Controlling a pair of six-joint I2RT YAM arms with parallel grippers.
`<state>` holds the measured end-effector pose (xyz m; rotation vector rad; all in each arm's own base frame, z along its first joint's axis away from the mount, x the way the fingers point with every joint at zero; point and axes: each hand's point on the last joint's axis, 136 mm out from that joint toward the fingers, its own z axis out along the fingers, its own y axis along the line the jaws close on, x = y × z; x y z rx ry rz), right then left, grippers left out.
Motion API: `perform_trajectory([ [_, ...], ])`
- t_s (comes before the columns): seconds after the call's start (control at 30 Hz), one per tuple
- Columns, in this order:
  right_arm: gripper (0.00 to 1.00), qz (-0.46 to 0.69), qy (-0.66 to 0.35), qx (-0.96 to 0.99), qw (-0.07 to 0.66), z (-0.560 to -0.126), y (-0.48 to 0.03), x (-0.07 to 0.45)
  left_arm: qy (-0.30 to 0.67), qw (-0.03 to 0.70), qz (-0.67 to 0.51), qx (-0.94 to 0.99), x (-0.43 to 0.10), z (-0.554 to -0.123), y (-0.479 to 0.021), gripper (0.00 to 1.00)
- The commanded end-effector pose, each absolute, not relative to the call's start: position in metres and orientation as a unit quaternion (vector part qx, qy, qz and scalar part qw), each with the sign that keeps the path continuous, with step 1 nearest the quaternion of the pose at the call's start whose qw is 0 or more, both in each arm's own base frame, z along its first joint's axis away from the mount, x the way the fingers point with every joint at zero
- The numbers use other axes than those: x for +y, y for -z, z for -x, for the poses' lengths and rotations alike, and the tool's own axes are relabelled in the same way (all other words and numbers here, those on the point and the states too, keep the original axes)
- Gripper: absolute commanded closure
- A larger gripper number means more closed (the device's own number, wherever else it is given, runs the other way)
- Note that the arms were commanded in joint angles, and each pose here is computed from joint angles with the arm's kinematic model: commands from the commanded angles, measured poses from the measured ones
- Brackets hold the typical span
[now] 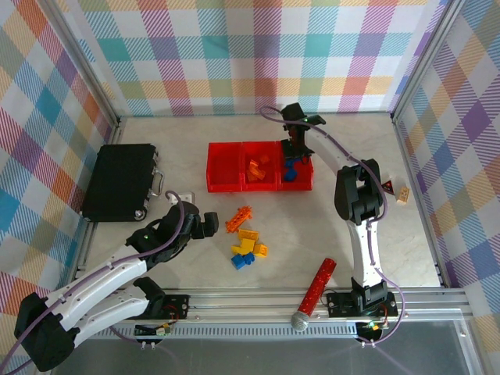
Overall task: Sort the legos into containers by color
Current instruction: Place the lego in the container, then pick up the lego from the center of the table.
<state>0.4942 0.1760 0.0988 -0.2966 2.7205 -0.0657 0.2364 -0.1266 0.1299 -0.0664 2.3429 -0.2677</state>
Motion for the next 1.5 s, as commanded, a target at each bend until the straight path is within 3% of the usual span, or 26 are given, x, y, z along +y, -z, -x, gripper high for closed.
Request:
perform_trajectory([
  [0.0, 0.55, 0.113, 0.035, 0.973, 0.198, -0.495, -0.106, 0.171, 0.105, 0.369, 0.009, 0.924, -0.132, -0.234, -0.123, 0.0],
  [0.37, 0.49, 0.116, 0.014, 0.971, 0.211, -0.487, -0.13, 0.175, 0.132, 0.37, 0.006, 0.92, -0.145, -0.238, -0.124, 0.0],
  [0.6, 0.33, 0.114, -0.004, 0.971, 0.211, -0.48, -0.14, 0.178, 0.131, 0.364, 0.004, 0.922, -0.148, -0.24, -0.123, 0.0],
  [0.77, 0.29, 0.105, -0.025, 0.968, 0.225, -0.47, -0.161, 0.179, 0.132, 0.366, -0.007, 0.921, -0.152, -0.242, -0.126, 0.0],
  [1.07, 0.2, 0.071, -0.073, 0.961, 0.259, -0.425, -0.191, 0.171, 0.112, 0.336, -0.039, 0.935, -0.166, -0.253, -0.117, 0.0],
  [1.47, 0.16, 0.036, -0.113, 0.954, 0.274, -0.352, -0.171, 0.149, 0.112, 0.28, -0.152, 0.941, -0.208, -0.264, -0.105, 0.04],
])
